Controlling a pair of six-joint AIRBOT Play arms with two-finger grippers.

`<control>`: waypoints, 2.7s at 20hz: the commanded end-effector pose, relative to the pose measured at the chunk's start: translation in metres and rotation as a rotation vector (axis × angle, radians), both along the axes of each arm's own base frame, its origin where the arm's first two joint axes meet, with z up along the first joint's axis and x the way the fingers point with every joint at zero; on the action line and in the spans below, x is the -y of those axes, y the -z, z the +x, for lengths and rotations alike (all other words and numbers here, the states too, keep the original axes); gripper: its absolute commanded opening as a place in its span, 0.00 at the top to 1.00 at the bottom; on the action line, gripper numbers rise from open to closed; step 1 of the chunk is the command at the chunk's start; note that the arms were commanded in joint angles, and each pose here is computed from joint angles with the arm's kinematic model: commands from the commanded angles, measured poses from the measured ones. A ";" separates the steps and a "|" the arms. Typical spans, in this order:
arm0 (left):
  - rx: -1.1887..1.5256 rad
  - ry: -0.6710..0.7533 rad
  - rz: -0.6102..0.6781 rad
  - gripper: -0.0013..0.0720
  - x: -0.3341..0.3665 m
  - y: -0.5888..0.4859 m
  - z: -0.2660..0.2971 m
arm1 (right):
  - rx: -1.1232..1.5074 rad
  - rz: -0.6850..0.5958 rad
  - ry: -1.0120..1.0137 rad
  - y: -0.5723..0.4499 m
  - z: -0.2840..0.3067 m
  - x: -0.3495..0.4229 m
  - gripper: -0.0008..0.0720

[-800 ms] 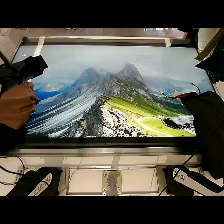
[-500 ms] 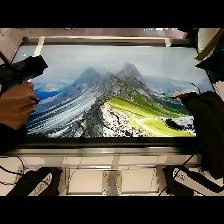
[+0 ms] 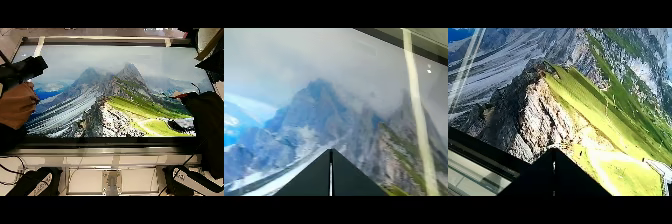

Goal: Fold the clothes and pants, and hang the long-sleeved shirts on hangers.

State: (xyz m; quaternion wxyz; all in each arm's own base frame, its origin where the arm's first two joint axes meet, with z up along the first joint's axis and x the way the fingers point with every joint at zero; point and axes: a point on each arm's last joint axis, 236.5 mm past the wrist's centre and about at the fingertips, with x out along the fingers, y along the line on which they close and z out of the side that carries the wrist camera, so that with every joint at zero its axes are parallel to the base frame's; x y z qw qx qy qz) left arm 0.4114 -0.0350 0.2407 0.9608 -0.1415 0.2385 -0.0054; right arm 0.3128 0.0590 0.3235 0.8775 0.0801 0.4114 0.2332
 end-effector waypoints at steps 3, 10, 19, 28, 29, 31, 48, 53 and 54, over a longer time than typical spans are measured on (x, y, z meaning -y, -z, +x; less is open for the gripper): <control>-0.116 -0.226 0.357 0.93 -0.112 0.028 0.003 | 0.209 0.052 0.102 -0.038 0.041 0.008 0.97; -0.505 -0.447 0.251 0.23 -0.232 0.172 0.008 | 0.348 0.094 0.170 -0.067 0.066 0.016 0.51; -0.702 -0.510 -0.178 0.00 -0.250 0.309 0.043 | 0.324 0.102 0.176 -0.058 0.075 0.019 0.12; -0.616 -0.381 -0.113 0.95 -0.226 0.240 0.044 | 0.387 0.044 0.229 -0.073 0.077 0.035 0.41; -0.559 -0.314 -0.095 0.95 -0.209 0.209 0.047 | 0.374 0.016 0.232 -0.069 0.072 0.038 0.41; -0.436 -0.158 -0.064 0.95 -0.156 0.141 0.048 | 0.294 -0.059 0.237 -0.049 0.060 0.047 0.42; -0.131 0.845 0.277 0.09 0.347 0.121 -0.069 | -0.020 -0.327 0.340 0.042 0.057 0.118 0.43; -0.365 0.219 0.325 0.10 0.116 0.101 -0.014 | -0.133 -0.221 0.249 0.087 0.074 0.096 0.43; -0.501 0.155 0.322 0.10 0.083 0.132 -0.035 | -0.184 -0.177 0.208 0.106 0.072 0.084 0.43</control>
